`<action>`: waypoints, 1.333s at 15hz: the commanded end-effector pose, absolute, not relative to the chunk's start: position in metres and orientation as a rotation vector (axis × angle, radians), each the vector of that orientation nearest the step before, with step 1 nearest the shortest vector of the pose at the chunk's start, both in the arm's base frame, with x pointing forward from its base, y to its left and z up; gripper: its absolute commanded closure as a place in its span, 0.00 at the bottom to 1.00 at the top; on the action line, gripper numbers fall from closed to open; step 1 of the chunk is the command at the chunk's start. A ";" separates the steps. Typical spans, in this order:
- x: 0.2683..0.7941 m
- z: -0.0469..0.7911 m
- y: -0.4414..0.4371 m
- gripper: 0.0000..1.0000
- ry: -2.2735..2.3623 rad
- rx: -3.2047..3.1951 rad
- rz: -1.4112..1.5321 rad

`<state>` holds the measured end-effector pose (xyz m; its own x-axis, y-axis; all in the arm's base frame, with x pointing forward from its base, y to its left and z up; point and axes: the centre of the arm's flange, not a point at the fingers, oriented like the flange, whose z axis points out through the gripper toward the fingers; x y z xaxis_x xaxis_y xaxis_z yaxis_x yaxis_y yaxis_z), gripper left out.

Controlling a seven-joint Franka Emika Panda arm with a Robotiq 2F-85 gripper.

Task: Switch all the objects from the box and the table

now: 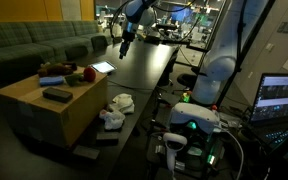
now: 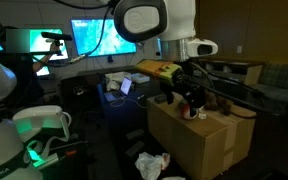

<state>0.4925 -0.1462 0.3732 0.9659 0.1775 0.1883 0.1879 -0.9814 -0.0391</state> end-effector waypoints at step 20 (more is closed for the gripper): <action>0.682 0.292 -0.067 0.00 -0.597 -3.127 -0.495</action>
<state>0.6487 -0.0666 0.2913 0.8863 0.3678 0.2815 0.3491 -0.9299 0.1159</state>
